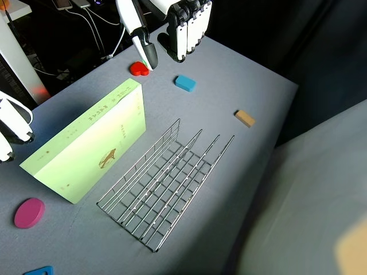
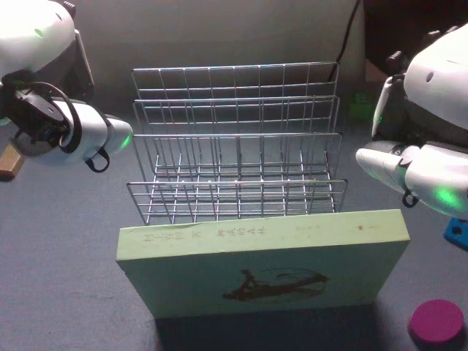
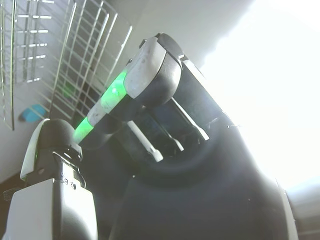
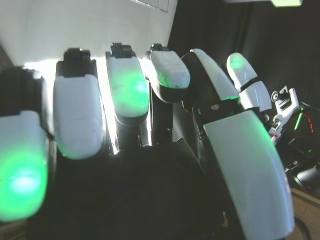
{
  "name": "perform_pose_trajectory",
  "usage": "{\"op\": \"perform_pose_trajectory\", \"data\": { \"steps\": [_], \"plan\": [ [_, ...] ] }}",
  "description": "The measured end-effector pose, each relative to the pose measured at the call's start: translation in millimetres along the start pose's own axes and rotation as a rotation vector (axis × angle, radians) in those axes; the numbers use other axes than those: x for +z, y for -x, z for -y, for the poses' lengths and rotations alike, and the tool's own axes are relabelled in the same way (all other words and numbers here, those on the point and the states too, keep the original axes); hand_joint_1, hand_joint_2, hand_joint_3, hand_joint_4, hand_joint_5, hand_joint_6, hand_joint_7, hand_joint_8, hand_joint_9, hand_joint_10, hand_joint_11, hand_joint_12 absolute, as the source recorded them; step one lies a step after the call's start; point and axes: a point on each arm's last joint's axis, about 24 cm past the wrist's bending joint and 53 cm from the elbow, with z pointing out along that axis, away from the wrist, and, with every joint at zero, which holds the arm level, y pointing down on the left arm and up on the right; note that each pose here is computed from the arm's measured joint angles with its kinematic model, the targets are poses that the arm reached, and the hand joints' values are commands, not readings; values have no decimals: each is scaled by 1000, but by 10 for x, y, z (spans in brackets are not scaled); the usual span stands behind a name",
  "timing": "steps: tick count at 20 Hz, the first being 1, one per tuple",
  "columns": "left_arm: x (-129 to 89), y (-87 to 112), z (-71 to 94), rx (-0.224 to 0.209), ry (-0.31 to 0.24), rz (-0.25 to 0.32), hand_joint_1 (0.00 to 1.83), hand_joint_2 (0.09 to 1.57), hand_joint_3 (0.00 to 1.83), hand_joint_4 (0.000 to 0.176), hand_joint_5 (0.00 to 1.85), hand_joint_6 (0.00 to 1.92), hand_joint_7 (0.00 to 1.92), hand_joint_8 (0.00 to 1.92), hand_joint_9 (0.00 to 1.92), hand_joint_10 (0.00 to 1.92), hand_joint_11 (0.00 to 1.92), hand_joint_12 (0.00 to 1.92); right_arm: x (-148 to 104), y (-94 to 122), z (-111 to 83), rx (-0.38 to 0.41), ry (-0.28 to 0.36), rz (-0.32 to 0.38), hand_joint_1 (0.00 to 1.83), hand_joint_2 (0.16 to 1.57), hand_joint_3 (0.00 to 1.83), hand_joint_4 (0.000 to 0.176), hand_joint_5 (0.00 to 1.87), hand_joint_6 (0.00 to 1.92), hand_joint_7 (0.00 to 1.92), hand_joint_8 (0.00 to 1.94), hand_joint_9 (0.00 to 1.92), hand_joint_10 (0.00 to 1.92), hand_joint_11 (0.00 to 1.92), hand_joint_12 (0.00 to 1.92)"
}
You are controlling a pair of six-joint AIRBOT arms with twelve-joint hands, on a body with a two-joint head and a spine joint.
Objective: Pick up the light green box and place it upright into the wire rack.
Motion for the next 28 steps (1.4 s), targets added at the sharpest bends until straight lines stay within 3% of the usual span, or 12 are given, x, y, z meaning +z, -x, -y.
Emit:
{"op": "perform_pose_trajectory", "data": {
  "steps": [6,10,13,16,18,22,26,28],
  "plan": [
    [-1,-37,18,0,-3,-11,292,1159,0,86,342,3,225,5,225,5,13,724,7,78,-27,5,-2,23,42,1145,5,89,154,2,134,1,110,5,0,602],
    [65,-37,-24,30,-6,-17,264,1170,4,87,348,3,229,3,248,9,28,739,29,27,-105,16,-7,-17,90,1131,0,84,151,0,125,0,100,0,0,532],
    [94,-54,-101,58,-3,-26,264,1171,3,85,343,0,224,0,243,4,6,733,56,-37,-189,32,-2,-44,375,1044,0,77,134,1,110,2,85,1,0,509],
    [149,34,-216,97,5,-6,261,1173,1,84,335,1,221,1,240,1,0,714,122,-51,-430,10,27,-48,598,982,0,75,78,0,68,0,42,0,0,437],
    [163,69,-273,120,6,-2,260,1174,1,84,334,0,221,1,240,0,0,725,206,-190,-540,2,27,-95,685,961,0,76,55,0,48,0,30,0,0,399],
    [171,164,-359,197,17,16,259,1175,1,83,330,0,221,0,239,0,0,718,373,-562,-544,-2,-33,-250,770,966,0,77,45,0,38,0,20,0,0,345],
    [170,255,-335,278,12,37,265,1172,0,85,340,3,234,4,254,5,8,710,442,-673,-644,46,-33,-313,799,965,0,78,56,4,12,0,0,0,0,286],
    [169,291,-376,273,15,42,266,1171,0,86,341,1,235,1,256,1,1,729,476,-764,-706,54,-26,-352,814,962,0,78,70,5,20,2,0,0,0,314]
  ]
}}
